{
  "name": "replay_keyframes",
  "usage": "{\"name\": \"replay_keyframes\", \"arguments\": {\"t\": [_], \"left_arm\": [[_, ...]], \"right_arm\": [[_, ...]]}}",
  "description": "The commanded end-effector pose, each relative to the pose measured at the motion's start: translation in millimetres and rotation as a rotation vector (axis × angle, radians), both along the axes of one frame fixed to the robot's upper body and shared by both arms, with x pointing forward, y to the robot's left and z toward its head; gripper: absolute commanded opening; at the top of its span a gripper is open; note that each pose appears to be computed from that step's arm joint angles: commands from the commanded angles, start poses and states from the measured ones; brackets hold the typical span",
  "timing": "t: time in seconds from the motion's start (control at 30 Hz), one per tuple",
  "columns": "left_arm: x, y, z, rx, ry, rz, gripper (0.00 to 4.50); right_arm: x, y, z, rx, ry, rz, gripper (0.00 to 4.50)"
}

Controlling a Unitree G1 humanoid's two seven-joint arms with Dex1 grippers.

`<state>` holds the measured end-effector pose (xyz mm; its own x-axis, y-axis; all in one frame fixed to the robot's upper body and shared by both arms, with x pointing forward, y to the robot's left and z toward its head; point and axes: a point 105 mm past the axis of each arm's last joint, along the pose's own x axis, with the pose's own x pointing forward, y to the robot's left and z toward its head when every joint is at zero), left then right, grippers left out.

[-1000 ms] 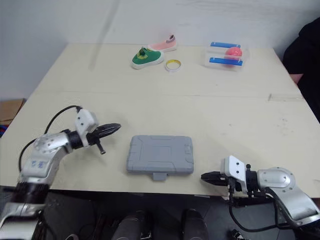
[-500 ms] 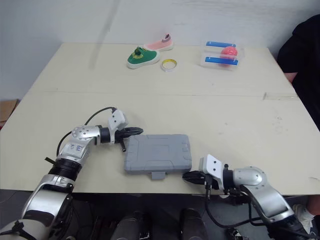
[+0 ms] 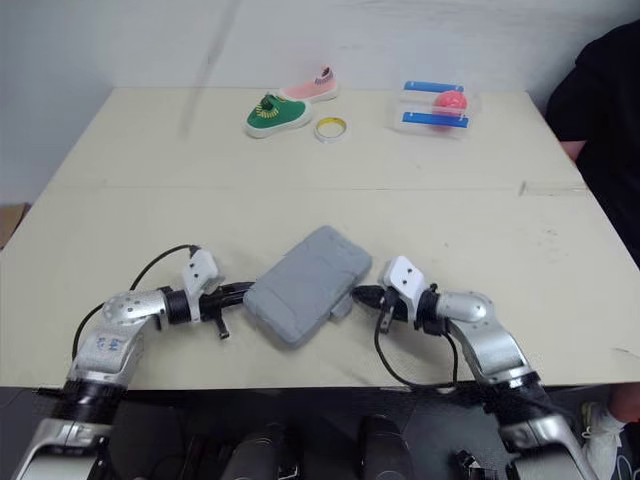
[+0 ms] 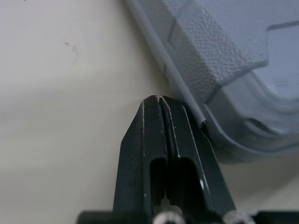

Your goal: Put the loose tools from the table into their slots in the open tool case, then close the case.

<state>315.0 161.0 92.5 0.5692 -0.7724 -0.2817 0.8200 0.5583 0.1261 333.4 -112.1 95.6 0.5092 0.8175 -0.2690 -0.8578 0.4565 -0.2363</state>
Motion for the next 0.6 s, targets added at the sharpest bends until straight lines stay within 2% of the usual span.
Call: {"name": "replay_keyframes", "arguments": {"t": [0.03, 0.13, 0.23, 0.33, 0.4, 0.5, 0.6], "left_arm": [[-8.7, -2.1, 8.8, -0.04, -0.029, 0.038, 0.0], [-7.6, 9.3, 9.9, -0.03, -0.06, 0.146, 0.0], [-1.1, 27.1, 26.5, -0.071, -0.123, 0.227, 0.0], [-10.4, 15.6, 67.3, -0.203, -0.2, 0.081, 0.0], [-17.3, 3.7, 81.2, -0.237, -0.208, -0.014, 0.0], [-22.0, -43.5, 90.0, -0.187, -0.185, -0.203, 0.0], [-9.8, -74.4, 85.0, -0.119, -0.183, -0.25, 0.0]], "right_arm": [[16.1, -4.0, 4.9, -0.018, -0.061, -0.033, 0.05], [28.1, -16.9, 7.8, -0.046, -0.086, -0.078, 0.05], [27.2, -35.3, 11.0, -0.067, -0.105, -0.104, 0.05], [14.8, -50.0, 21.2, -0.049, -0.15, -0.095, 0.05], [8.4, -53.4, 27.8, -0.024, -0.167, -0.091, 0.05], [-15.5, -49.8, 35.1, 0.018, -0.17, -0.043, 0.05], [-30.2, -39.1, 28.9, 0.017, -0.121, -0.007, 0.05]]}}
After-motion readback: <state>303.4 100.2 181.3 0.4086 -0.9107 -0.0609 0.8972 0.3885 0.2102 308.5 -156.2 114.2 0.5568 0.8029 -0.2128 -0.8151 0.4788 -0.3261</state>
